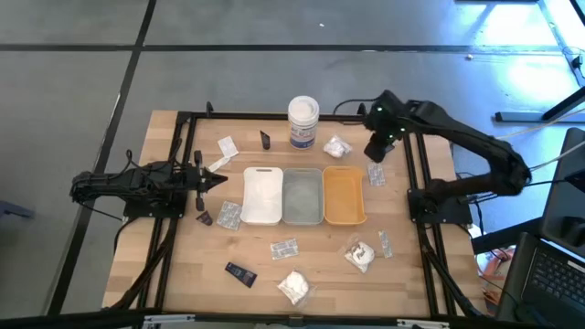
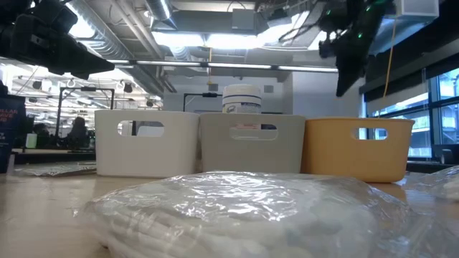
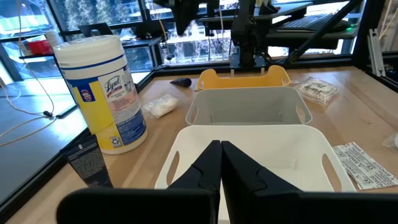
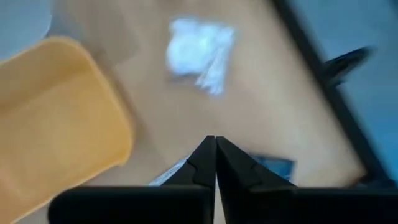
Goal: Pick & Place Travel size toiletries
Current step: Put the black shave cream into the yellow bin
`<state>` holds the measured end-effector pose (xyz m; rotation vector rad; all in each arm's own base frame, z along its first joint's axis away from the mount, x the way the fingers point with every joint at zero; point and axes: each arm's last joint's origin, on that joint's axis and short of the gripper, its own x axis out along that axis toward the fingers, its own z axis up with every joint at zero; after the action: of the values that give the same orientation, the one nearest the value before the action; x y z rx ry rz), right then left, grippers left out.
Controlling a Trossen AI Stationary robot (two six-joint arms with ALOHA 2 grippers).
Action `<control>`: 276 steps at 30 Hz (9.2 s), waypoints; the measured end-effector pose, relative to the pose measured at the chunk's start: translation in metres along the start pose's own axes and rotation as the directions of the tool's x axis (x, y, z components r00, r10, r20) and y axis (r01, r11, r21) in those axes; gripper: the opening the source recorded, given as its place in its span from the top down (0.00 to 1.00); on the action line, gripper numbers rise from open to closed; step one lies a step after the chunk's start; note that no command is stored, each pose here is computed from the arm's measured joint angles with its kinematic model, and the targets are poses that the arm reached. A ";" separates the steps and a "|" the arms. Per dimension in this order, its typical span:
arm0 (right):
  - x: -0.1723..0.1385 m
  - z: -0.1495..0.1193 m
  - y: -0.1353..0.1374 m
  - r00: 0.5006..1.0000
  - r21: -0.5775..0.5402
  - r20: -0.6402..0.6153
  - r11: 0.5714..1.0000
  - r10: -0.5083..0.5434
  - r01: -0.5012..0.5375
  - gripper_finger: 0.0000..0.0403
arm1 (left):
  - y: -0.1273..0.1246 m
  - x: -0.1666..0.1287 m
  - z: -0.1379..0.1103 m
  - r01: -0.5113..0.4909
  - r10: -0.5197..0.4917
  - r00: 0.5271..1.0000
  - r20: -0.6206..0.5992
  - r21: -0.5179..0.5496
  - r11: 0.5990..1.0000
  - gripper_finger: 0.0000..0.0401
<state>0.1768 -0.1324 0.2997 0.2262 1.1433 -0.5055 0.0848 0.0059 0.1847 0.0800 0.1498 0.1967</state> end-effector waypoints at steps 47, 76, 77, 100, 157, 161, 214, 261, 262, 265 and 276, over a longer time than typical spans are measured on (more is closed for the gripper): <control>0.133 -0.052 0.016 0.890 -0.585 -0.382 0.811 -0.248 -0.025 0.41 | 0.000 0.000 0.000 0.000 0.000 1.000 0.000 0.000 1.000 0.99; 0.160 -0.047 -0.001 0.889 -0.497 -0.381 0.867 -0.253 0.034 0.60 | 0.000 0.000 0.000 0.000 0.000 1.000 0.000 0.000 1.000 0.99; 0.158 -0.044 -0.002 0.901 -0.483 -0.351 0.874 -0.255 0.059 0.61 | 0.000 0.000 0.000 0.000 0.000 1.000 0.000 0.000 1.000 0.99; 0.058 0.056 -0.003 0.980 -0.067 -0.012 0.978 -0.199 0.198 0.83 | 0.000 0.000 0.000 0.001 -0.001 1.000 0.000 0.000 1.000 0.99; 0.051 -0.042 0.055 0.977 0.542 -0.211 0.828 -0.029 0.142 0.79 | 0.000 0.000 0.000 0.001 -0.001 1.000 0.000 0.000 1.000 0.99; 0.052 -0.042 0.054 0.977 0.548 -0.212 0.824 -0.030 0.144 0.70 | 0.000 0.000 0.000 0.000 0.000 1.000 0.000 0.000 1.000 0.99; 0.138 -0.071 -0.028 0.918 0.907 -0.385 0.146 -0.092 0.395 0.41 | 0.000 0.000 0.000 0.002 -0.002 1.000 0.000 0.000 1.000 0.99; 0.137 -0.094 -0.024 0.950 0.926 -0.312 0.218 -0.017 0.308 0.67 | 0.000 0.000 0.000 0.003 -0.003 1.000 0.000 0.000 1.000 0.99; 0.135 -0.093 -0.023 0.954 0.927 -0.300 0.230 -0.011 0.295 0.67 | 0.000 0.000 0.000 0.003 -0.003 1.000 0.000 0.000 1.000 0.99; 0.130 -0.092 -0.020 0.959 0.924 -0.285 0.262 -0.009 0.277 0.65 | 0.000 0.000 0.000 0.003 -0.003 1.000 0.000 0.000 1.000 0.99; 0.106 -0.083 -0.008 0.991 0.924 -0.130 0.358 -0.029 0.132 0.67 | 0.000 0.000 0.000 0.003 -0.003 1.000 0.000 0.000 1.000 0.99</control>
<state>0.1390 -0.1324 0.1703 1.2360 0.8182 -1.2459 0.0849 0.0058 0.1847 0.0799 0.1499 0.1936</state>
